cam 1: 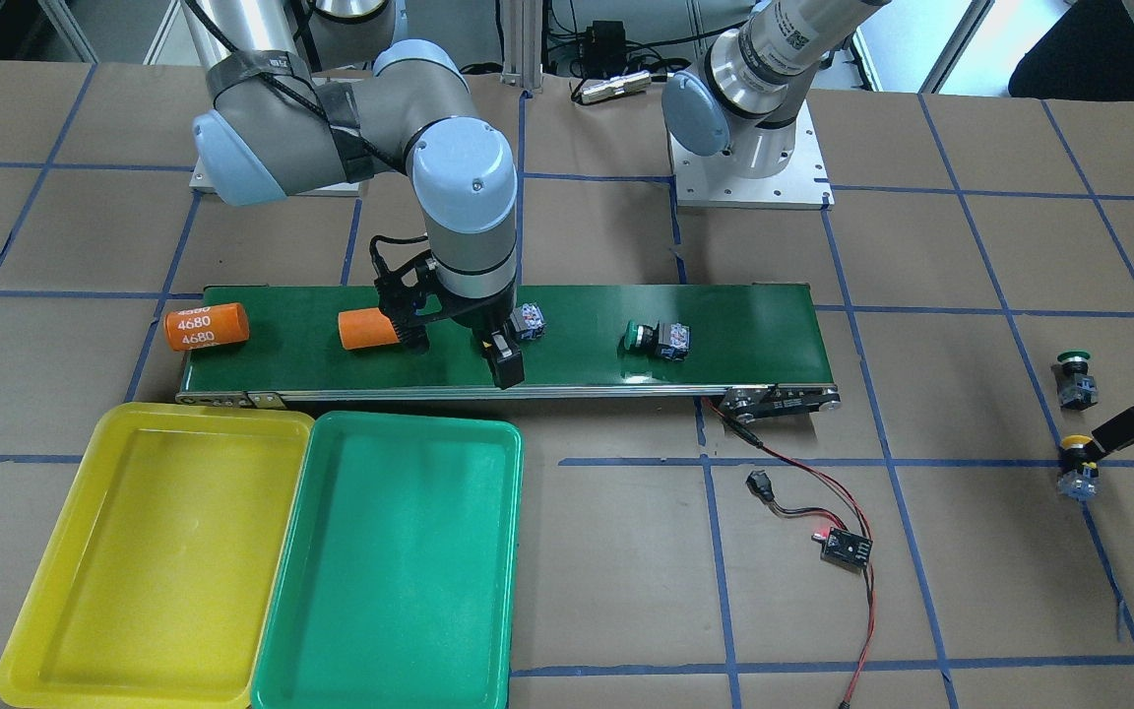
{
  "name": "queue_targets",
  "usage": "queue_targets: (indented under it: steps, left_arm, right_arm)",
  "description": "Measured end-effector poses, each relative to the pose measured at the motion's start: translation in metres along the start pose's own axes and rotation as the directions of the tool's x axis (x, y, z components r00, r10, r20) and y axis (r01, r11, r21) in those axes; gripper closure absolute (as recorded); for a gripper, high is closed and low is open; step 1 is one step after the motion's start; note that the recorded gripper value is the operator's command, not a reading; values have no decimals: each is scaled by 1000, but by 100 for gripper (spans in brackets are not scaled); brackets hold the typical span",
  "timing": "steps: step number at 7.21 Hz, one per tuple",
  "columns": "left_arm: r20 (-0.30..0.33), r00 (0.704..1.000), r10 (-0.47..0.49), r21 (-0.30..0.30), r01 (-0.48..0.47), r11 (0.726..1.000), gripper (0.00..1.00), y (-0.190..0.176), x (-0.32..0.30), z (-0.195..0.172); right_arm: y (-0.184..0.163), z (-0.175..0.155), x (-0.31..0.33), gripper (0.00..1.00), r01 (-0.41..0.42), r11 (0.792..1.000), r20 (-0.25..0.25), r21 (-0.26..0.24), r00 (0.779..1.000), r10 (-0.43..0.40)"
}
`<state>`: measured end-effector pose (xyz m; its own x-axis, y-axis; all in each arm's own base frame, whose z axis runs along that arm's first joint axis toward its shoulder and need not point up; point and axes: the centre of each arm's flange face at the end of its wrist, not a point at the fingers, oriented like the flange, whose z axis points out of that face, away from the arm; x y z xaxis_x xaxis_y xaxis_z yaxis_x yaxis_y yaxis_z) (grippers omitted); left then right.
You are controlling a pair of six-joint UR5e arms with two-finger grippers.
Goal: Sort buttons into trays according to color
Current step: 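Grasp another yellow button with the left gripper while the right gripper reaches the belt, then close the right gripper on the yellow button on the belt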
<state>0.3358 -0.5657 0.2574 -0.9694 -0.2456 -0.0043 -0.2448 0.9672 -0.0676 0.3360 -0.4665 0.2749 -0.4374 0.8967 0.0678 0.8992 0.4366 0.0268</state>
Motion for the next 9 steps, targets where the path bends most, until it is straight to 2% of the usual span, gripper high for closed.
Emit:
queue_targets:
  steps: [2,4,5,6,8,9]
  left_arm:
    - [18,996,84,30,-84,996,0,-10,-16,32]
    - [-8,984,176,-9,-176,984,0,-5,-15,71]
    - [-19,979,202,-27,-202,979,15,-3,-14,77]
    - [-29,977,213,-43,-215,976,47,0,-12,82]
    - [-36,973,227,-86,-229,970,86,3,-11,81]
    - [-35,972,232,-93,-234,968,95,2,-9,76]
  right_arm:
    - [1,9,7,0,0,1000,-55,1,998,0]
    - [0,24,15,0,-4,1000,-95,-7,995,4]
    - [-1,32,20,62,-7,1000,-112,-10,994,6]
    - [-3,36,23,100,-8,1000,-121,-13,993,6]
    - [-12,35,23,100,-3,1000,-118,-20,993,1]
    - [-19,32,22,100,2,1000,-111,-22,994,-5]
